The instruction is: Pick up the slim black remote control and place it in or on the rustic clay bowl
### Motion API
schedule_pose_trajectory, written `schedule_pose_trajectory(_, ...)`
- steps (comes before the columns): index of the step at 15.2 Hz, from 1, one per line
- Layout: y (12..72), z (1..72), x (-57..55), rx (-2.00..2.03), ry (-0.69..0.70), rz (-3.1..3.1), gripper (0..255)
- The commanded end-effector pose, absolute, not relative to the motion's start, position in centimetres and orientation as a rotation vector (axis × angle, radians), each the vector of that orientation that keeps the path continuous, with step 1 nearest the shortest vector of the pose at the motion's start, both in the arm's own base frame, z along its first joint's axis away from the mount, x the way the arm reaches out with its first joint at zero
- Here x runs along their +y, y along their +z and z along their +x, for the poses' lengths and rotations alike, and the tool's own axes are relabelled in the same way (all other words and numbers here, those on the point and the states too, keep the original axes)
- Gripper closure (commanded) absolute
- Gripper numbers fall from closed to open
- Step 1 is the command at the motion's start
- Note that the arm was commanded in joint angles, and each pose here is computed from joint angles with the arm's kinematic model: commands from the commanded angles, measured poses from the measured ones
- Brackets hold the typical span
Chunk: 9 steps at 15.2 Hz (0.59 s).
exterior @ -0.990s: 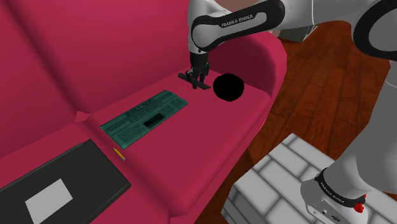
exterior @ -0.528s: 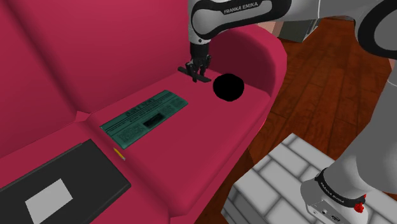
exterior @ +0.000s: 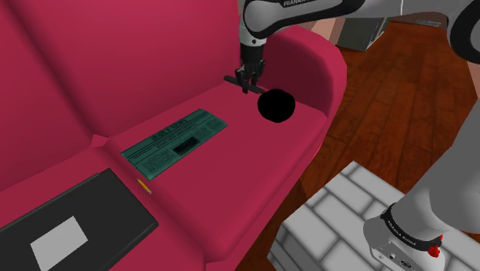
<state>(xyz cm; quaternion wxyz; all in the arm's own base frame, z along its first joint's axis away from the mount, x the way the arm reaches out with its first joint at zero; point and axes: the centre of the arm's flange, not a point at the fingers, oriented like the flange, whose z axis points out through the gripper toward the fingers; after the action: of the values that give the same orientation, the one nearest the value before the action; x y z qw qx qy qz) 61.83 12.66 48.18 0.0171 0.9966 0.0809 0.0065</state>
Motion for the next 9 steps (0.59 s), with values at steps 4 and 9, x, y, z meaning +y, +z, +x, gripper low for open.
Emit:
schedule_pose_trajectory(4, 47.8, 59.7, 6.4, 0.252, 0.021, 3.097, 255)
schedule_pose_trajectory(9, 47.4, 57.8, 0.1, 0.252, 0.021, 3.097, 255)
